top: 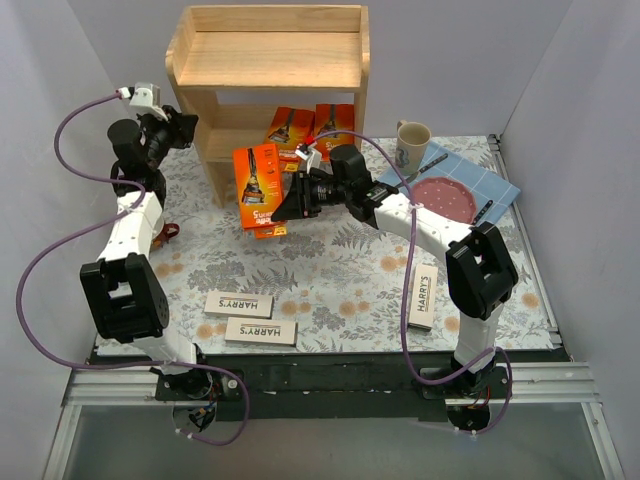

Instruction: Place and organize the shaving razors onto the shelf

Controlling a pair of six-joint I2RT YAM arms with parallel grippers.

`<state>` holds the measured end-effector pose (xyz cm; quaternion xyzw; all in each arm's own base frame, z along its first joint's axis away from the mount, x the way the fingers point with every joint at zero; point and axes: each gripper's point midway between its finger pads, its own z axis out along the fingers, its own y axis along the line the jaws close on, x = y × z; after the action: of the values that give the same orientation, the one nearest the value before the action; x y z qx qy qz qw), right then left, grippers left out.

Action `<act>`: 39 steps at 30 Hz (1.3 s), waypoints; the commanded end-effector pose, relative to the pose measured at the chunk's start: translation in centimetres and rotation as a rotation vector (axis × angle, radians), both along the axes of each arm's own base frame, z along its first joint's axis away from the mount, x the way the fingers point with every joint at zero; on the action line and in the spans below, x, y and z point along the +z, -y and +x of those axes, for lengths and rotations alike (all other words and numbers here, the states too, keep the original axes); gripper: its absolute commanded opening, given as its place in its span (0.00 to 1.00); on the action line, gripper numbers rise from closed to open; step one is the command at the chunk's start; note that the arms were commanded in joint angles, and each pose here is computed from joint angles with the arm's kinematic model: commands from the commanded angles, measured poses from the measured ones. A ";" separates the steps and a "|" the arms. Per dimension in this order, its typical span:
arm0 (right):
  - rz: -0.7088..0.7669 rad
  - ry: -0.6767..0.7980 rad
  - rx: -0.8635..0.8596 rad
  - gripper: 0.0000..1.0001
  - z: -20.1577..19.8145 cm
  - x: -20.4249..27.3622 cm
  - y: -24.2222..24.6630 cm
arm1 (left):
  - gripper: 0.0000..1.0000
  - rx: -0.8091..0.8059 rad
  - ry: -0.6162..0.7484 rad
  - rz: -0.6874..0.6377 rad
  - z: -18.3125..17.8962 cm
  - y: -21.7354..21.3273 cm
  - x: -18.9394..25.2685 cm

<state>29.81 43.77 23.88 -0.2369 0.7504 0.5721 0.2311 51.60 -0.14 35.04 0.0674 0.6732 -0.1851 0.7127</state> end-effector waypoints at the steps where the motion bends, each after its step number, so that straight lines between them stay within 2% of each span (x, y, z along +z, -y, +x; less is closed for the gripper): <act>1: 0.043 0.075 -0.040 0.01 0.8 3.7 0.5 | 0.00 0.009 0.118 0.000 -2.3 1.4 4.2; 11: 0.034 -0.004 -0.142 0.01 2.6 5.5 -0.7 | 0.00 -0.125 0.142 0.035 -7.8 7.2 5.5; 15: 0.055 -0.016 -0.154 0.01 3.0 6.7 -1.0 | 0.00 -0.148 0.108 0.034 -9.4 8.6 5.3; 16: 0.031 -0.046 -0.155 0.01 2.8 6.1 -0.9 | 0.00 -0.190 0.105 0.032 -10.2 10.4 5.4; 20: 0.031 -0.071 -0.149 0.01 2.7 6.0 -1.0 | 0.00 -0.213 0.063 0.055 -11.7 11.2 4.7; 21: 0.030 -0.077 -0.145 0.01 2.7 5.9 -1.1 | 0.03 -0.203 0.040 0.068 -11.9 11.0 4.1; 24: 0.028 -0.079 -0.137 0.01 3.2 5.3 -1.4 | 0.24 -0.164 0.024 0.100 -12.5 10.3 3.4; 27: 0.020 -0.088 -0.146 0.01 4.3 4.2 -2.0 | 0.39 -0.140 0.000 0.112 -13.5 9.8 2.8; 33: 0.022 -0.046 -0.159 0.01 6.6 3.8 -2.9 | 0.43 -0.130 -0.049 0.128 -15.7 9.4 1.2; 39: 0.012 -0.038 -0.162 0.04 6.6 3.6 -2.9 | 0.46 -0.111 -0.082 0.123 -16.9 9.0 0.0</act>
<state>35.46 46.68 24.55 -0.1496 0.7887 0.5534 0.2221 35.81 -9.15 36.84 0.1421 0.6877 -0.1810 0.6886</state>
